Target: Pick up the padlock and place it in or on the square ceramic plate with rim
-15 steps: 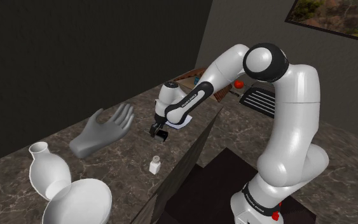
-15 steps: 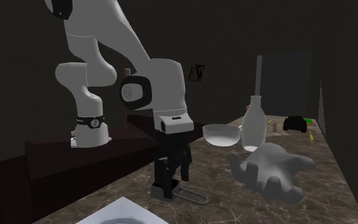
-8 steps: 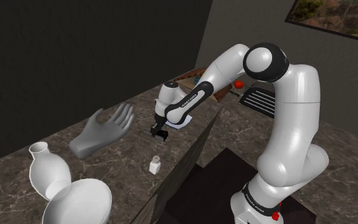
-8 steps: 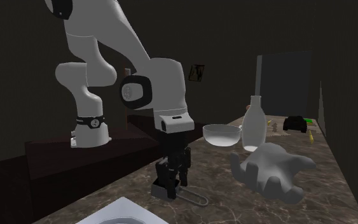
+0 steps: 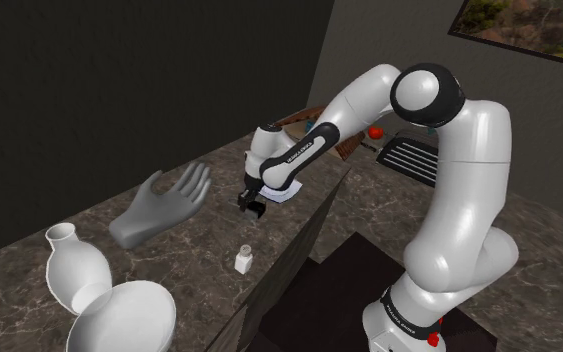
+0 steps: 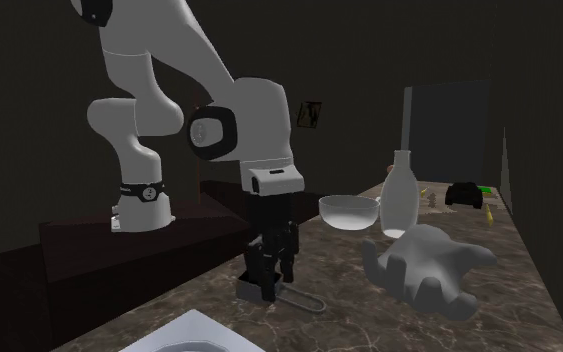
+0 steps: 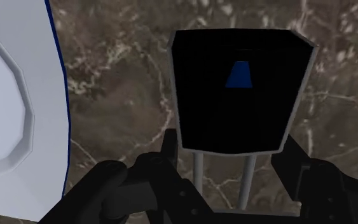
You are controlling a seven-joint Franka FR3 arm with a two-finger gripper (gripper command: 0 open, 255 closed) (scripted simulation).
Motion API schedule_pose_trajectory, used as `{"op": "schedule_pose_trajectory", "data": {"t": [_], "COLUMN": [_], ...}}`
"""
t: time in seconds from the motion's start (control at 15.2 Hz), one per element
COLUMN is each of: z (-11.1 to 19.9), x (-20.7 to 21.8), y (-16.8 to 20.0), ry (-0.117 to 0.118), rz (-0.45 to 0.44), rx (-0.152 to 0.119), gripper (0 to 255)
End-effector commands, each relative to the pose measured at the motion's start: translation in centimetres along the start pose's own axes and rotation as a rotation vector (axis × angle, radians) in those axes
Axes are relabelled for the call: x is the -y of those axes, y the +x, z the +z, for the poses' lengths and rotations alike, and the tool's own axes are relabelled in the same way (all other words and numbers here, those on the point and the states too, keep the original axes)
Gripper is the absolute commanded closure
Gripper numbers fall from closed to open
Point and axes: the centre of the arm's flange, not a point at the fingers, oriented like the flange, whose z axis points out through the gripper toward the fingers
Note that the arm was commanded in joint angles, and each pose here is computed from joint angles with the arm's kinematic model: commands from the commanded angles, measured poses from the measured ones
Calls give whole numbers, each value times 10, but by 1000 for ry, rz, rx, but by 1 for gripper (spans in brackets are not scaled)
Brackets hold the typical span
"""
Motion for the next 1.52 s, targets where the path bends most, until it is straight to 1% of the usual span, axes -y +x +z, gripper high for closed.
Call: {"op": "schedule_pose_trajectory", "data": {"t": [0.0,0.92,1.45], "z": [-11,-82,-91], "x": [1,1,-103], "y": [2,10,-5], "ry": [0,0,0], "rz": [0,0,0], "rx": [1,1,1], "gripper": [255,255,255]}}
